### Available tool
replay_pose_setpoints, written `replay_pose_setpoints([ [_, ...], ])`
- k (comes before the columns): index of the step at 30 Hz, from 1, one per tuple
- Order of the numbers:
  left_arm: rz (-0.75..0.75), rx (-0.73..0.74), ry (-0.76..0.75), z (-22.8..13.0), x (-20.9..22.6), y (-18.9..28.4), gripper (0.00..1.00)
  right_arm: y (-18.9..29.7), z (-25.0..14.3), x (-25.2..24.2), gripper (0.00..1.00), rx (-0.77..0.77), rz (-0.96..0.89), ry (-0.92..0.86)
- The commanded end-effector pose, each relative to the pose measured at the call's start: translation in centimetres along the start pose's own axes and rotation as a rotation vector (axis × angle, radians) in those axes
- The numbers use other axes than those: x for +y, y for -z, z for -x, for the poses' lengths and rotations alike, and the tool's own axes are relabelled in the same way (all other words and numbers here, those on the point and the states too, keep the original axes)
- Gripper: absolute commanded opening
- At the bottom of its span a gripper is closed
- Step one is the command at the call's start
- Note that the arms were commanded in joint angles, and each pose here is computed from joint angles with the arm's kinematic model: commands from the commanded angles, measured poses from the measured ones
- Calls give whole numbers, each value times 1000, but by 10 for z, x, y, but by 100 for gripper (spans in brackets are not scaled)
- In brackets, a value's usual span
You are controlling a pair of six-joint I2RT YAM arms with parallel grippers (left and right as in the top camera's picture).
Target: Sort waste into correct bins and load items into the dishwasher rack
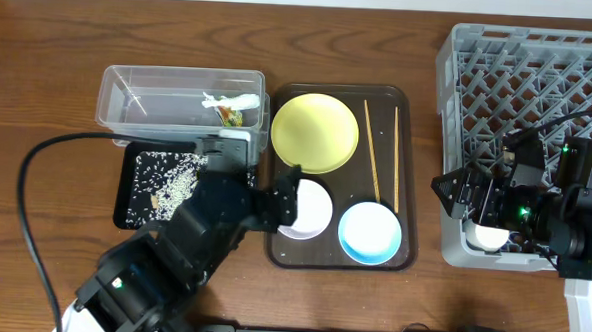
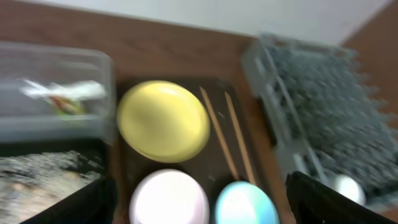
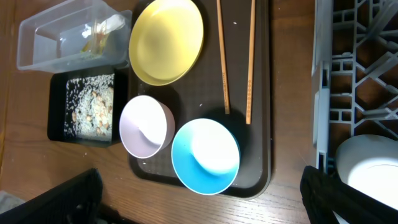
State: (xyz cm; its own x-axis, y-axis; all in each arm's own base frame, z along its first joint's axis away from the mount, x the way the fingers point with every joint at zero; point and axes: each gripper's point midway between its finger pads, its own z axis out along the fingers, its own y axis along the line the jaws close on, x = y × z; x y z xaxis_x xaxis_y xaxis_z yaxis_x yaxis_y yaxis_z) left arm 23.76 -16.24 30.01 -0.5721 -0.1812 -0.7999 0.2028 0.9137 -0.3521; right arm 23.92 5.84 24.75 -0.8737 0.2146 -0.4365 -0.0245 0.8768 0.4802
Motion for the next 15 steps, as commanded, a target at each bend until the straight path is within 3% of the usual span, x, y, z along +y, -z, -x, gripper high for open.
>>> replay_pose_setpoints([
  [1, 132, -145, -54, 31, 24, 18, 88, 2, 1, 3, 99, -3, 3, 16],
  [8, 162, -328, -45, 67, 61, 46, 89, 2, 1, 3, 99, -3, 3, 16],
  [15, 146, -427, -155, 69, 80, 53, 89, 2, 1, 3, 99, -3, 3, 16],
])
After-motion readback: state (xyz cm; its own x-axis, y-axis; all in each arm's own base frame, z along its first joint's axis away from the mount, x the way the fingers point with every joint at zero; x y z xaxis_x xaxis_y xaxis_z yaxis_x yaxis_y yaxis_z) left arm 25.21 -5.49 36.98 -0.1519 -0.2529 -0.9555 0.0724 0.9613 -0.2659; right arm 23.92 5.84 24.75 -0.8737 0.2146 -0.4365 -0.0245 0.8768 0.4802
